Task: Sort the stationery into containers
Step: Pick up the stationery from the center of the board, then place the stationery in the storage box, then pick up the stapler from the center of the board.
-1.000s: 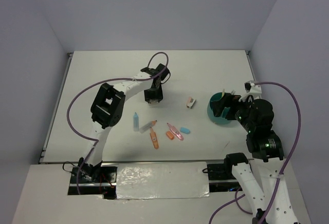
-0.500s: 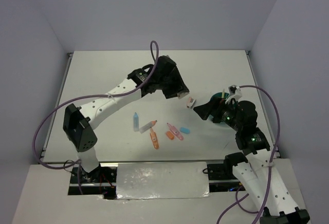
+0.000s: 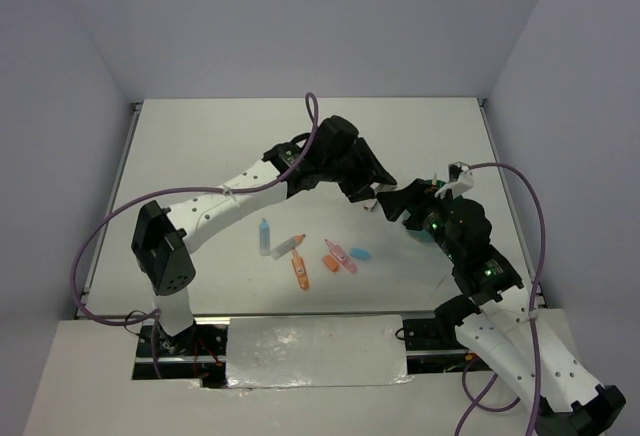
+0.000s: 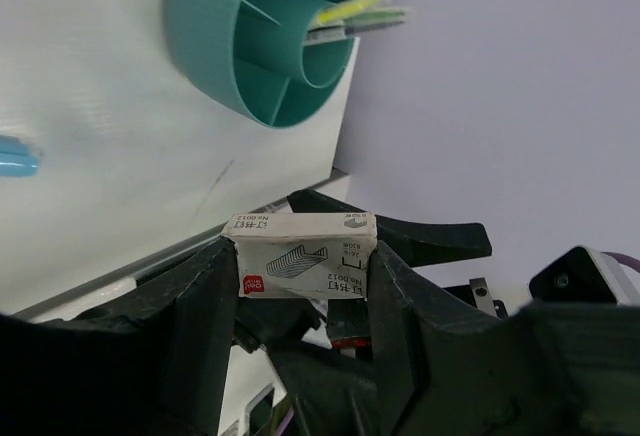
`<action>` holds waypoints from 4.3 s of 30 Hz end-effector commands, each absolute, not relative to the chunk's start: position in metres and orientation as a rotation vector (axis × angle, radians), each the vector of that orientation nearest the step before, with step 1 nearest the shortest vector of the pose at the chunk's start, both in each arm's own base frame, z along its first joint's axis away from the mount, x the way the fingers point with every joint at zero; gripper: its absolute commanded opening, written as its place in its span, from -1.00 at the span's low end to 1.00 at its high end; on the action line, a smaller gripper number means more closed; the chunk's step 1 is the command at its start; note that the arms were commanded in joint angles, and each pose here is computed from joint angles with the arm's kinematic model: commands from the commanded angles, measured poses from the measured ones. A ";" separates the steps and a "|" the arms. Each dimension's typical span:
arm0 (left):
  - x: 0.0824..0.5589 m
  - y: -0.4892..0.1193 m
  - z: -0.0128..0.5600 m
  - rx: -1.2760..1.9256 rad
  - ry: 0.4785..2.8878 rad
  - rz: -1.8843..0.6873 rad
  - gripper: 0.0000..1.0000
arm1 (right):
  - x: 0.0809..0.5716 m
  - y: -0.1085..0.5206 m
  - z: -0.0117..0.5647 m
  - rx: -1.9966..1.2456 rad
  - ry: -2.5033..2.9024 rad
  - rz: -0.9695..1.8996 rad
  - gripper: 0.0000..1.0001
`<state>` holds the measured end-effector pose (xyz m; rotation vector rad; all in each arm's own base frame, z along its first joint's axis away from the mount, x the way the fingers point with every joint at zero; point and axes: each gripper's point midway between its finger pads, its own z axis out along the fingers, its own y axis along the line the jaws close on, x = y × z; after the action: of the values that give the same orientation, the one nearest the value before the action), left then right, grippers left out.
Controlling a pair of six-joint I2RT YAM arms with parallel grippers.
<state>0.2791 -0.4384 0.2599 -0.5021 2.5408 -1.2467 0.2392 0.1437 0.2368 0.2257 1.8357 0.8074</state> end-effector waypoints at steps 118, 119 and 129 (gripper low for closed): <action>0.404 -0.443 0.044 0.565 2.425 -0.338 0.88 | 0.190 0.056 0.302 0.329 1.971 0.558 1.00; 0.402 -0.443 0.039 0.573 2.433 -0.335 0.81 | 0.189 0.057 0.309 0.314 1.959 0.560 0.99; 0.383 -0.428 0.025 0.594 2.458 -0.311 -1.00 | 0.201 0.063 0.340 0.198 1.919 0.548 0.99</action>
<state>0.3980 -0.4399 0.0330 0.5672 2.4170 -0.3440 0.1947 0.0588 0.3220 0.2642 1.9675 0.5374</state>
